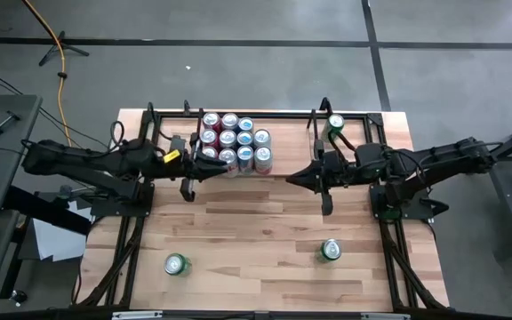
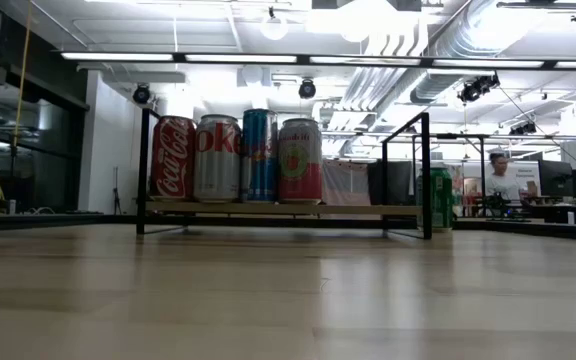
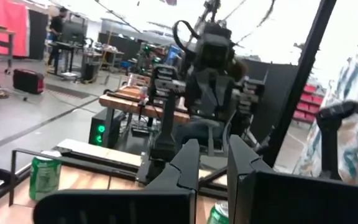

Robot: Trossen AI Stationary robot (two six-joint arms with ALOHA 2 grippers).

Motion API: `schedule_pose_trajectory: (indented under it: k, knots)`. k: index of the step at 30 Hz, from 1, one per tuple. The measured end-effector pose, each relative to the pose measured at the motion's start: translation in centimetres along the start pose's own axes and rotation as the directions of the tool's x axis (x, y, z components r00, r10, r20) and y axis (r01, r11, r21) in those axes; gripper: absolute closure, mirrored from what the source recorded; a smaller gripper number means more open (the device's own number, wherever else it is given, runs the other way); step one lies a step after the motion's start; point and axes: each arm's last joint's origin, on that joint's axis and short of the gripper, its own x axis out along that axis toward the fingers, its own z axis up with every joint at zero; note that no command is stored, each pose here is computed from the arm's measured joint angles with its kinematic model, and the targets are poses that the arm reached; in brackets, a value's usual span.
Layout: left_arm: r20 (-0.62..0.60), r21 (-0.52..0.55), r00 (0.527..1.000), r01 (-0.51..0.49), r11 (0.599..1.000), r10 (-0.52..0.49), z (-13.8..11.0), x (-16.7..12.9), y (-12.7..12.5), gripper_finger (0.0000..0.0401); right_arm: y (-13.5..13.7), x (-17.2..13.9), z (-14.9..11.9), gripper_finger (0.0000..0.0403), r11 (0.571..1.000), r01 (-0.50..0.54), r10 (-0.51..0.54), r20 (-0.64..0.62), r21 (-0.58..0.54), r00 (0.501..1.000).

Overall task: Place canned beverage on shelf
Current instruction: Put the top green soda can on the shelf

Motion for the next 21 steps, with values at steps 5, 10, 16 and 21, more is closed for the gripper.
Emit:
schedule_pose_trajectory:
  k: [5,10,16,21]
  knots:
    - [-0.039,0.034,0.999,-0.006,0.999,0.007,-0.1,-0.5,0.0,0.0401,0.4,-0.2,0.0,0.0403,0.999,-0.041,0.041,-0.005,0.011,0.999]
    - [-0.036,0.036,0.999,-0.01,0.999,0.011,-0.3,-2.2,0.4,0.0401,0.8,-0.2,0.0,0.0403,0.998,-0.059,0.059,-0.007,0.018,0.998]
    - [0.171,-0.088,0.985,0.008,0.996,0.007,-3.3,-5.7,1.9,0.0401,0.7,-0.2,0.0,0.0403,1.0,-0.01,0.01,-0.003,0.013,1.0]
    - [0.279,-0.127,0.96,0.025,0.992,0.012,-4.1,-7.5,2.4,0.0401,0.4,-0.2,0.0,0.0403,1.0,0.011,-0.011,0.0,0.023,1.0]
